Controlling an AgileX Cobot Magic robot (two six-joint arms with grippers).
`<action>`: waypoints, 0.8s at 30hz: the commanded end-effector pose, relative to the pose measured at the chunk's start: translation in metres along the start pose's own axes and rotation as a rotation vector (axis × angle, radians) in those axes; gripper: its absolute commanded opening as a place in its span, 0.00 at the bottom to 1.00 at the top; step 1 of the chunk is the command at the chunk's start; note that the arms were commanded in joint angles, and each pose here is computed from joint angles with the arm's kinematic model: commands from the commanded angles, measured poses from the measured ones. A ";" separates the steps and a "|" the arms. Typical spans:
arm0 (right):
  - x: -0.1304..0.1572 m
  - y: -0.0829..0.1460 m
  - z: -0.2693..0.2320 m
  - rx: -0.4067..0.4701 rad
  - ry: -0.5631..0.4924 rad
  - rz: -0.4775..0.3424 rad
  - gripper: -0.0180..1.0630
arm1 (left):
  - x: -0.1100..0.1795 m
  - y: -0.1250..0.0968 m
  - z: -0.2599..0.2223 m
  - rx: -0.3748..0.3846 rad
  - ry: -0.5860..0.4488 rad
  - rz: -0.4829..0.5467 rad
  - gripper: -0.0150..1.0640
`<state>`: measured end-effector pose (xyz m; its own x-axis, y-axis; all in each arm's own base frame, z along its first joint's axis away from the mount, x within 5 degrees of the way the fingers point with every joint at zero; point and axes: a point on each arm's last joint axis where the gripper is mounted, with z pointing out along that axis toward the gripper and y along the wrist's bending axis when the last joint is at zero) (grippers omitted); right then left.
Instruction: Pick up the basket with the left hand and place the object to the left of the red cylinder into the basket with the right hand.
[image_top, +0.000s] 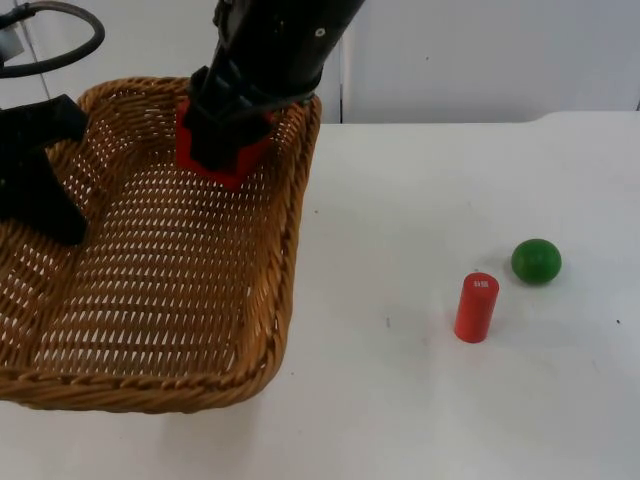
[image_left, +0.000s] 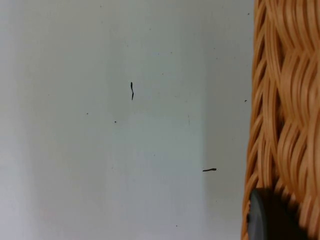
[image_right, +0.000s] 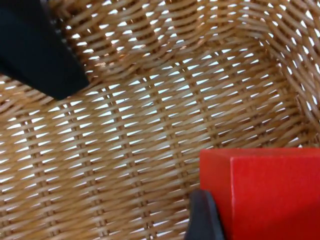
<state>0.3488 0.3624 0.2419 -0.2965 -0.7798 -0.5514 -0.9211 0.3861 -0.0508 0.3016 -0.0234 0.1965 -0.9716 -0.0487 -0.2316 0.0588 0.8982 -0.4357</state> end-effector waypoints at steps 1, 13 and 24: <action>-0.002 0.003 0.004 -0.009 -0.014 0.004 0.18 | 0.000 -0.002 -0.004 0.014 -0.013 -0.013 0.01; -0.003 0.003 0.001 -0.006 -0.020 -0.008 0.82 | 0.000 -0.002 -0.004 0.014 -0.013 -0.013 0.01; -0.016 0.004 -0.055 0.041 -0.071 -0.042 0.87 | 0.000 -0.002 -0.004 0.013 -0.015 -0.013 0.01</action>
<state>0.3407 0.3531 0.2804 -0.2538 -0.7649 -0.5920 -0.9204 0.3791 -0.0953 0.3011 -0.0227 0.1959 -0.9724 -0.0396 -0.2300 0.0639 0.9027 -0.4256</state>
